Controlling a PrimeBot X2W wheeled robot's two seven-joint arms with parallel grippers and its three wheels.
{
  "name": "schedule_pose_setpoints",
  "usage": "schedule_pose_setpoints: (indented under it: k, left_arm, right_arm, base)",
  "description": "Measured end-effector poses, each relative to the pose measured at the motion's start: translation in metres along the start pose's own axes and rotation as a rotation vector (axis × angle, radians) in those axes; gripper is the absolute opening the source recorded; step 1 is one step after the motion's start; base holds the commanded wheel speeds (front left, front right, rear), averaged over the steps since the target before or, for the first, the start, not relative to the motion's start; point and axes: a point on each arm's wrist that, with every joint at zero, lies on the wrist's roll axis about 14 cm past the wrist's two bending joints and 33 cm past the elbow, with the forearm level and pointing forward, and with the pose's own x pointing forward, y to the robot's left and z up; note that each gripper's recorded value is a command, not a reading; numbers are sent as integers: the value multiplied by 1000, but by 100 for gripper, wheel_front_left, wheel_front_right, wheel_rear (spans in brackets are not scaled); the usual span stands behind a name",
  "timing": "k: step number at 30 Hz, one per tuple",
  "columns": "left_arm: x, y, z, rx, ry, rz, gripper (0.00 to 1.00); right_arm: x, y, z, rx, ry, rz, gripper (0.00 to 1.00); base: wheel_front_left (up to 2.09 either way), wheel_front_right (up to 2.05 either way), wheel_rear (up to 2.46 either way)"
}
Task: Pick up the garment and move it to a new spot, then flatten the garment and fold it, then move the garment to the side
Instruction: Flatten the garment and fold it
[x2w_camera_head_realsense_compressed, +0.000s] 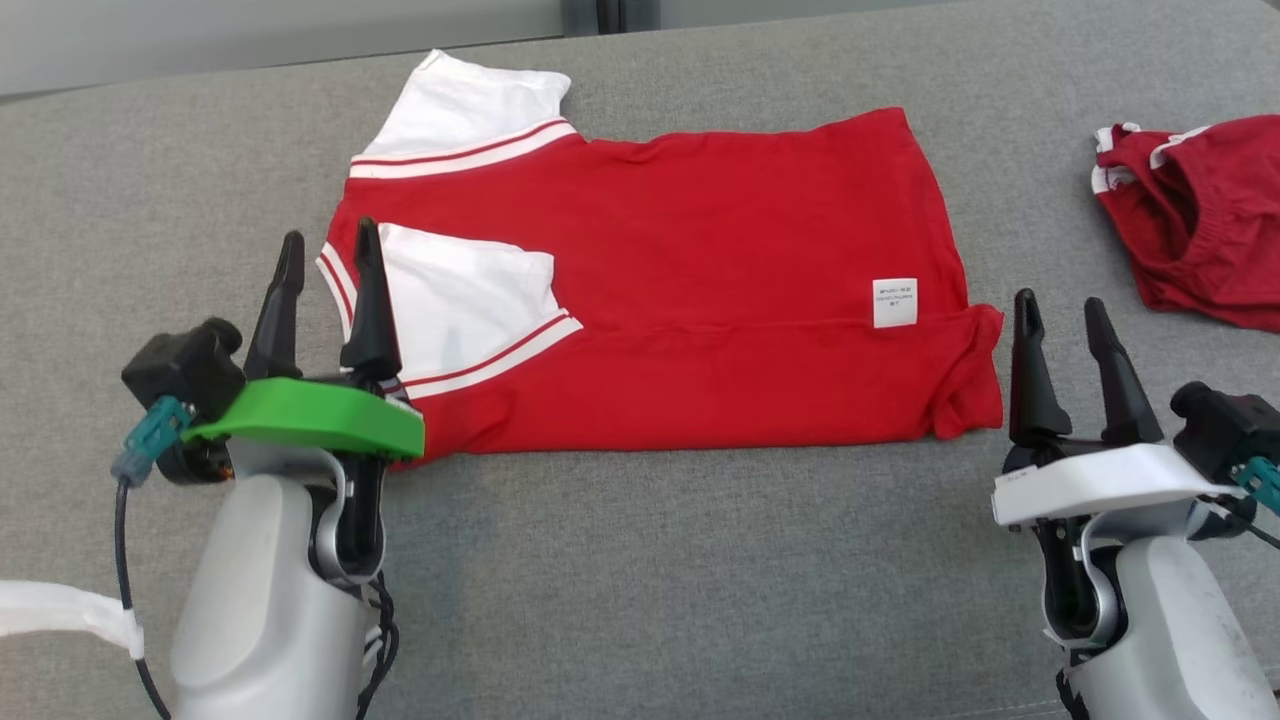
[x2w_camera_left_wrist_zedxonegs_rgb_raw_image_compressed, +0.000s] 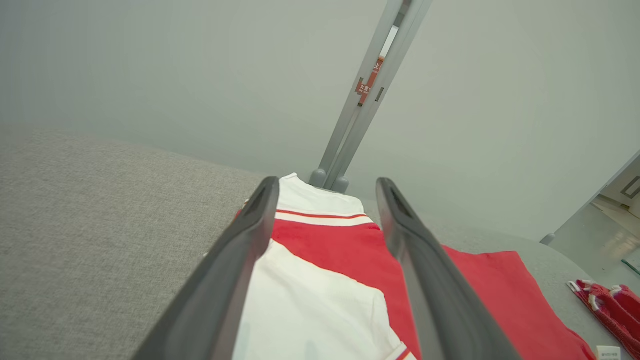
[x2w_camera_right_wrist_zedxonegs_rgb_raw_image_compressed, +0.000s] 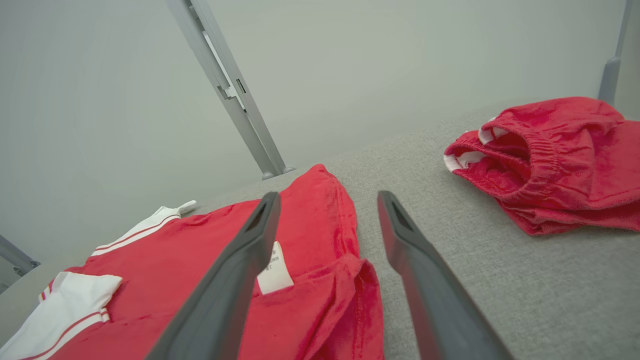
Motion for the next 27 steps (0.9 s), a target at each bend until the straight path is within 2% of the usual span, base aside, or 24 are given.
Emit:
schedule_pose_setpoints:
  k: [9, 17, 25, 27]
  left_arm:
    - [-49, 34, -22, 2, 89, 118, 100]
    - [-88, 57, -77, -43, 367, 234, 100]
    - [-95, 66, -96, -77, 477, 309, 100]
    - [-94, 62, -100, -79, 500, 302, 54]
  right_arm:
    - [-22, 4, 11, -52, -19, 15, 100]
    - [-28, 9, 4, -46, 10, 29, 100]
    - [-30, 7, -1, -46, 29, 24, 100]
    - [-31, 4, -4, -48, 45, 14, 100]
  base:
    - [0, 0, 0]
    - [0, 0, 0]
    - [0, 0, 0]
    - [0, 0, 0]
